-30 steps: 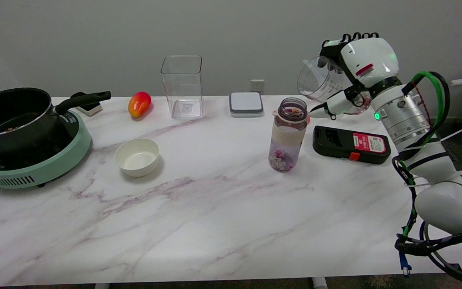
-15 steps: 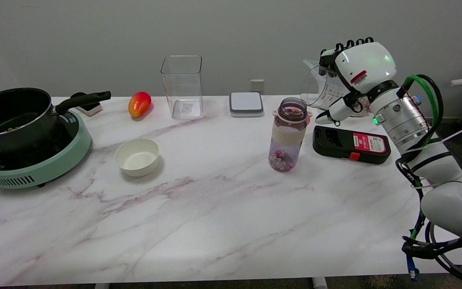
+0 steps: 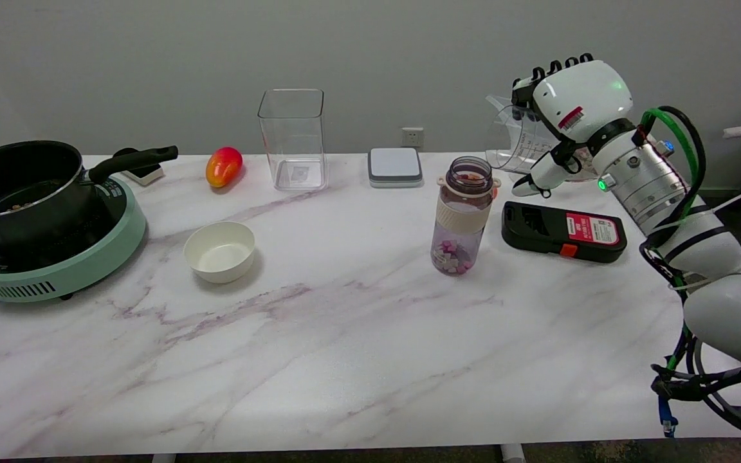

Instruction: Pour the contents of the measuring cup into the bottle.

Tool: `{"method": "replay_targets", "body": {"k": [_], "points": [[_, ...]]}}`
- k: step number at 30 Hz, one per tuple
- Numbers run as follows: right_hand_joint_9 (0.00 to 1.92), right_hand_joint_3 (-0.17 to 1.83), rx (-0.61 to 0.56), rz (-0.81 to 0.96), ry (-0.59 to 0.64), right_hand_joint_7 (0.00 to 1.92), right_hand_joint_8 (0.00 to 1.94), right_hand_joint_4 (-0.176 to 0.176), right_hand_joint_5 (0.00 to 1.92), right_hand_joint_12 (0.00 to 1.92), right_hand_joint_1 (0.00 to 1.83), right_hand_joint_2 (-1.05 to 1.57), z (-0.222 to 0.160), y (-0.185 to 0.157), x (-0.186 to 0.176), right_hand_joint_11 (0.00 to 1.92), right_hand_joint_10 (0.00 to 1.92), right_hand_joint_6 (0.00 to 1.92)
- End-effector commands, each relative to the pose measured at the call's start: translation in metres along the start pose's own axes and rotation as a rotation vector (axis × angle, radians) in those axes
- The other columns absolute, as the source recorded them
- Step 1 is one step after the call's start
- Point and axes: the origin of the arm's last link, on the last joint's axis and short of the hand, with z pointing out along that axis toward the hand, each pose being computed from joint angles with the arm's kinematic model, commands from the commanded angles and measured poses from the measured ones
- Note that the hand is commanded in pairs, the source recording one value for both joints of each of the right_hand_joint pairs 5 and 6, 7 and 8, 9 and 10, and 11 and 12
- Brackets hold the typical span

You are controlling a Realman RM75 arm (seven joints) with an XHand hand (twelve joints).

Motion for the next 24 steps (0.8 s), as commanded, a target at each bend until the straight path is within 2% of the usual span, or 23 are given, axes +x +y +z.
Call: {"method": "replay_targets", "body": {"k": [1,13,24], "points": [[1.52,0.44,0.048,-0.078,-0.035,1.77,1.77,0.0,1.85,1.29,1.48,1.1,0.019,0.009,0.013,1.29,1.52,1.85],[1.52,0.48,0.101,-0.131,-0.053,1.77,1.77,0.0,1.86,1.29,1.49,1.06,0.028,0.015,0.023,1.29,1.52,1.86],[1.52,0.47,0.149,-0.165,-0.084,1.77,1.77,0.0,1.86,1.29,1.49,1.08,0.026,0.003,0.015,1.29,1.52,1.86]]}}
